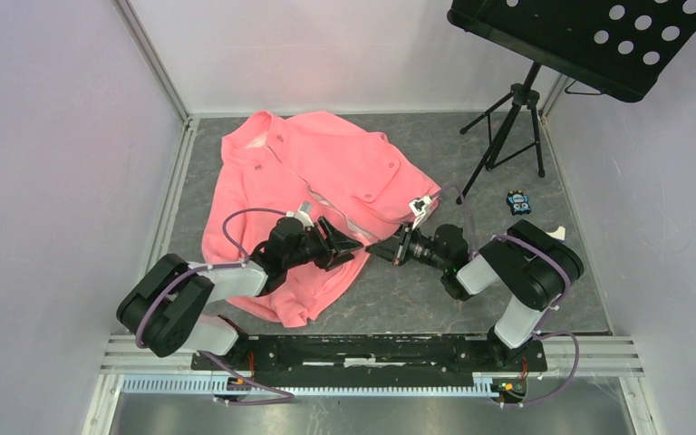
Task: Zip up the jacket
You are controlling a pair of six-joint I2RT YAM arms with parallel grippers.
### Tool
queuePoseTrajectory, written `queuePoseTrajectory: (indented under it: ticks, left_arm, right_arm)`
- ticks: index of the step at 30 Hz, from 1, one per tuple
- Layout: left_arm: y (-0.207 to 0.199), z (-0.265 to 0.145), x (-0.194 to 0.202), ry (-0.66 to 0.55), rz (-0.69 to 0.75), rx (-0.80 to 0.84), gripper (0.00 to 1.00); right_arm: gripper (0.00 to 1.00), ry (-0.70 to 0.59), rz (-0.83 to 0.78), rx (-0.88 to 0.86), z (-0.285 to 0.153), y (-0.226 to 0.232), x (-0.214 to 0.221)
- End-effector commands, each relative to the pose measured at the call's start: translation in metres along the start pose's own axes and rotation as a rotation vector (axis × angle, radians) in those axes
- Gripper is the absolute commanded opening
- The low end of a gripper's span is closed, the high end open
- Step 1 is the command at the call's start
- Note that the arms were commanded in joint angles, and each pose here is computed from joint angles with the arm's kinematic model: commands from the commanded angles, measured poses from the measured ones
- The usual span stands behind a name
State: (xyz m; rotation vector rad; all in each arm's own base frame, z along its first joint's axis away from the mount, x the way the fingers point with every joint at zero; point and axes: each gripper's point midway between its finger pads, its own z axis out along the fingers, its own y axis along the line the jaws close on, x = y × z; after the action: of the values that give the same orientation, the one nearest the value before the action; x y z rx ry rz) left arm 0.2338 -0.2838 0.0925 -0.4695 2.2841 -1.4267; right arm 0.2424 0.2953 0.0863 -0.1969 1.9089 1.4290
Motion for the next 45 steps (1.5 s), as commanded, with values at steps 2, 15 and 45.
queuePoseTrajectory:
  ticks: [2,15,45]
  left_arm:
    - [-0.021,0.003,-0.012,-0.035,-0.060,0.085,0.61]
    - [-0.016,0.009,-0.015,-0.044,-0.030,0.066,0.42]
    - [-0.020,-0.006,0.028,0.178,0.702,0.324,0.02]
  right_arm:
    - [0.00,-0.027,-0.090,-0.079,0.000,0.020,-0.006]
    - [0.00,-0.011,-0.097,-0.085,0.004,0.026,0.004]
    - [0.56,0.288,-0.289,-0.166,-0.013,0.023,0.023]
